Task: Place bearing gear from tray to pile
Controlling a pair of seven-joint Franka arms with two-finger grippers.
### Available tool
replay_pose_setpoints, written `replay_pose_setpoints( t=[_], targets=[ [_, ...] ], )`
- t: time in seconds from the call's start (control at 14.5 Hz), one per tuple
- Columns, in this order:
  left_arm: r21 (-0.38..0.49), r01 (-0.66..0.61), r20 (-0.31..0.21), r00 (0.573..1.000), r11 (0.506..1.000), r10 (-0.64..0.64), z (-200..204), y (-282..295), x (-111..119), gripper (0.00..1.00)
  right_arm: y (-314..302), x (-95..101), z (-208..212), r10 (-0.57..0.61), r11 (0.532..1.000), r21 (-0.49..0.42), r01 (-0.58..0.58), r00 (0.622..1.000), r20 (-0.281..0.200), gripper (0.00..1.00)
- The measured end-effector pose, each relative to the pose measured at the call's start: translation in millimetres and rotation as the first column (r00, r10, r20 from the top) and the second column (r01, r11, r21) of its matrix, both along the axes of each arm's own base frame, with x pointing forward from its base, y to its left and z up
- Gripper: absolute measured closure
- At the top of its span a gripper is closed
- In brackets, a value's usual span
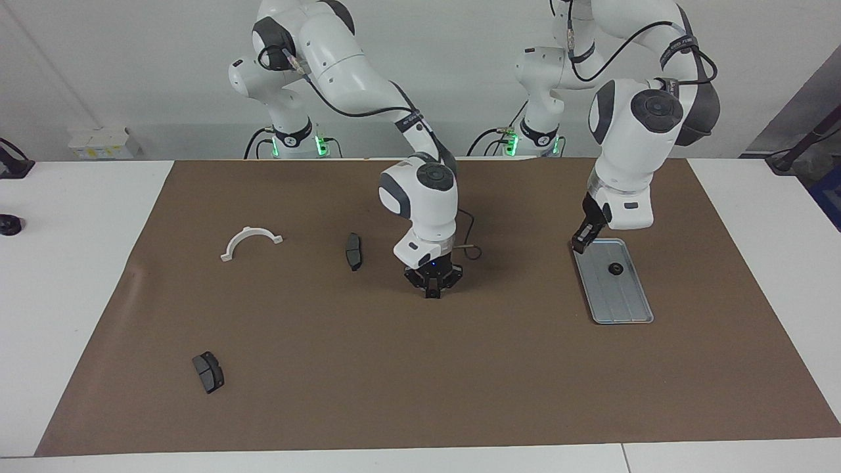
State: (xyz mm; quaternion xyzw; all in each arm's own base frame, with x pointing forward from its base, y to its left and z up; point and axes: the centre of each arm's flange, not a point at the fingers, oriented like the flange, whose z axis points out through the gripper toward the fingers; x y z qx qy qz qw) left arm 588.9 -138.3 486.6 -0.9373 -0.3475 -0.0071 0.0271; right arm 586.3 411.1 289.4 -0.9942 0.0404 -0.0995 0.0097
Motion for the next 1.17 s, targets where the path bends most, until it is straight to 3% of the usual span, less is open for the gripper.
replay_pose_setpoints(
  t=[0.28,0.41,0.76,1.03,1.17],
  targets=[
    [-0.001,0.018,0.0,1.0,1.0,-0.018,0,-10,-2,0.66,-5,3.5,3,-0.005,1.0,-0.019,0.004,1.0,-0.015,0.77],
    [-0.006,0.054,0.011,0.998,0.999,-0.054,1,-31,-7,0.66,-27,20.2,22,0.013,0.999,-0.052,-0.015,0.999,-0.035,0.77],
    [-0.158,0.145,0.167,0.979,0.977,-0.118,-26,-112,-23,0.66,-169,76.3,104,0.065,0.996,-0.061,-0.07,0.995,-0.082,0.77],
    [-0.289,0.189,0.251,0.961,0.938,-0.117,-62,-196,-50,0.66,-283,101.5,100,0.056,0.995,-0.076,-0.066,0.991,-0.125,0.77],
    [-0.322,0.172,0.269,0.959,0.931,-0.084,-104,-236,-56,0.66,-343,107.1,92,0.044,0.995,-0.082,-0.056,0.988,-0.147,0.77]
  ],
)
